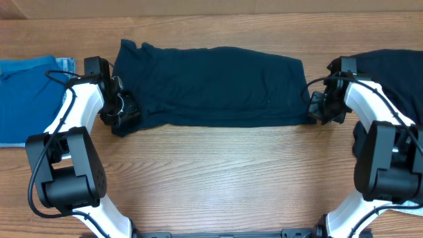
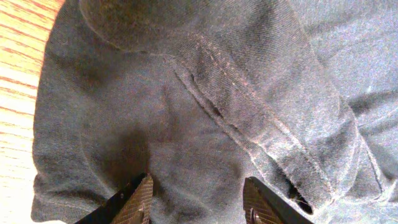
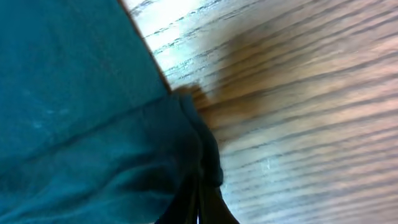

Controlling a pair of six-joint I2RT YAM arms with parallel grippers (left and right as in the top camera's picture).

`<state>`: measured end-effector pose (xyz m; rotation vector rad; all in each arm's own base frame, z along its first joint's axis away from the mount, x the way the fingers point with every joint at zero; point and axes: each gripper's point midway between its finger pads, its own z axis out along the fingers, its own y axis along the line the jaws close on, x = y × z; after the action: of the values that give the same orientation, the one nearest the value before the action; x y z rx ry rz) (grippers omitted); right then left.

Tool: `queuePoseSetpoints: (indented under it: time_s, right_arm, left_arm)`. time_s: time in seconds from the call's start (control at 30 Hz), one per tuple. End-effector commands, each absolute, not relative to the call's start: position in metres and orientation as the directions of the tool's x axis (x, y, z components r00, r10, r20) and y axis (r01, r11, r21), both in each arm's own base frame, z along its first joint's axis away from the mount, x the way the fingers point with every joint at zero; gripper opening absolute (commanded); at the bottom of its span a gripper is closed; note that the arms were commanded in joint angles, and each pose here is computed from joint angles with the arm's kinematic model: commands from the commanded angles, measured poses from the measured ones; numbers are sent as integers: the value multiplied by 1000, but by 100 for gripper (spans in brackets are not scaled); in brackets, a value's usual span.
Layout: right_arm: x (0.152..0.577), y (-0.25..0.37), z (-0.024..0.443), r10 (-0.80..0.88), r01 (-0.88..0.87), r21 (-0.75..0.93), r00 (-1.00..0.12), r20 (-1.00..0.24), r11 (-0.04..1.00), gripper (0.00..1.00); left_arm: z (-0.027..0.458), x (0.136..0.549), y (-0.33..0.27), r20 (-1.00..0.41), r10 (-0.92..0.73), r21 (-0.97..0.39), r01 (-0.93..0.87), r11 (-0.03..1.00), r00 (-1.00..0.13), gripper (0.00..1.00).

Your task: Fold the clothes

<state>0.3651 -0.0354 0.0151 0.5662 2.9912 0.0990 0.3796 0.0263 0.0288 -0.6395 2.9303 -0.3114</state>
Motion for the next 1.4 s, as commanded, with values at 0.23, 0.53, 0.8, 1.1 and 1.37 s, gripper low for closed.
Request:
queuePoseSetpoints:
  time_s: [0.23,0.53,0.8,1.1,1.37]
  right_arm:
    - [434,-36,79,361,316,186,-879,-313,930,4]
    - [454,-38,66,362,310,196,-862,-355,930,10]
    - [421,8,62,225,140,356,-952,-208,924,4]
    - [392,15,39,157,117,299,-981,-110,947,4]
    - [382,16,-6,157,142,296,-987,-26,945,4]
  left_arm:
    - [33,387,25,-100,-399,-237,-368,899,-911,50]
    - [33,387,25,-97,-399,-236,-369,899,-912,50]
    - [33,387,25,-98,-397,-236,-366,900,-913,50]
    - [32,385,24,-88,-397,-239,-367,899,-914,82]
    - [66,394,22,-101,-385,-259,-350,900,-917,80]
